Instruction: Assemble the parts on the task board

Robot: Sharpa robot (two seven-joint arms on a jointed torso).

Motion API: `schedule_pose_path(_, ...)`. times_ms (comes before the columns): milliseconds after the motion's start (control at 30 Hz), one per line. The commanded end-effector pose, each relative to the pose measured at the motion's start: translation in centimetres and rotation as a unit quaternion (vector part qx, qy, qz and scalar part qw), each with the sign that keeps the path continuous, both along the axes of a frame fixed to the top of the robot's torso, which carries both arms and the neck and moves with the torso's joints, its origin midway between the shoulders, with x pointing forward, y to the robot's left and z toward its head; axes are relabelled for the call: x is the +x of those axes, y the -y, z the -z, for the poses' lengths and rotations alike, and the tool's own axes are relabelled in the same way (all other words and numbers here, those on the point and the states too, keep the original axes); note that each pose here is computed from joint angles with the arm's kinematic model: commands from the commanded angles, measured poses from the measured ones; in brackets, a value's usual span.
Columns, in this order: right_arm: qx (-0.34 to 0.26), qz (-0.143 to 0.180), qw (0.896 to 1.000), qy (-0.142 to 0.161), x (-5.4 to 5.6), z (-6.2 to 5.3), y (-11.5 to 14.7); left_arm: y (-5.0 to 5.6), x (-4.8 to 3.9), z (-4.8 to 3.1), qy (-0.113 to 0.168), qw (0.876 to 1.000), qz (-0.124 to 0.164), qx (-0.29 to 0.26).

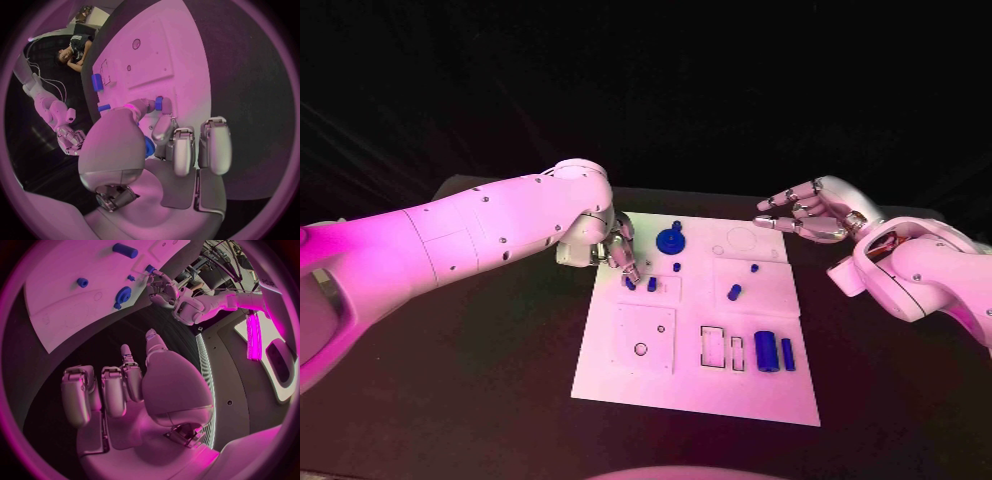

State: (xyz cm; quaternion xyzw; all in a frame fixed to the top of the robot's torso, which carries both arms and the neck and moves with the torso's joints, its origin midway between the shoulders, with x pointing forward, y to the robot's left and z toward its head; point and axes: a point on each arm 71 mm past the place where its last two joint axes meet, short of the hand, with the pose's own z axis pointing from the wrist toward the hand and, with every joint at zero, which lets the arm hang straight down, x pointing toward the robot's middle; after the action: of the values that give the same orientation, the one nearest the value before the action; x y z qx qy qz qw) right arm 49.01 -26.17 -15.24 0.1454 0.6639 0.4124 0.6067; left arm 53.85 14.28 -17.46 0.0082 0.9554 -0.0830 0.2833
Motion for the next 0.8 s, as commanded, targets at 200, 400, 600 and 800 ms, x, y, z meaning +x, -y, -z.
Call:
schedule_pose_path(200,-0.001,-0.005,1.000,0.002,-0.09,-0.02,-0.08,0.13,-0.41,0.88,0.000,1.000,0.011,0.024)
schedule_pose_path(400,-0.001,-0.005,1.000,0.002,-0.10,-0.03,-0.05,0.08,-0.51,1.07,-0.001,0.999,0.014,0.030)
schedule_pose_path(600,-0.001,-0.005,1.000,0.002,-0.10,-0.03,-0.05,-0.04,-0.55,1.15,-0.005,0.999,0.016,0.032)
schedule_pose_path(800,-0.001,-0.005,1.000,0.002,-0.10,-0.03,-0.02,-0.13,-0.56,1.19,-0.008,0.999,0.016,0.032)
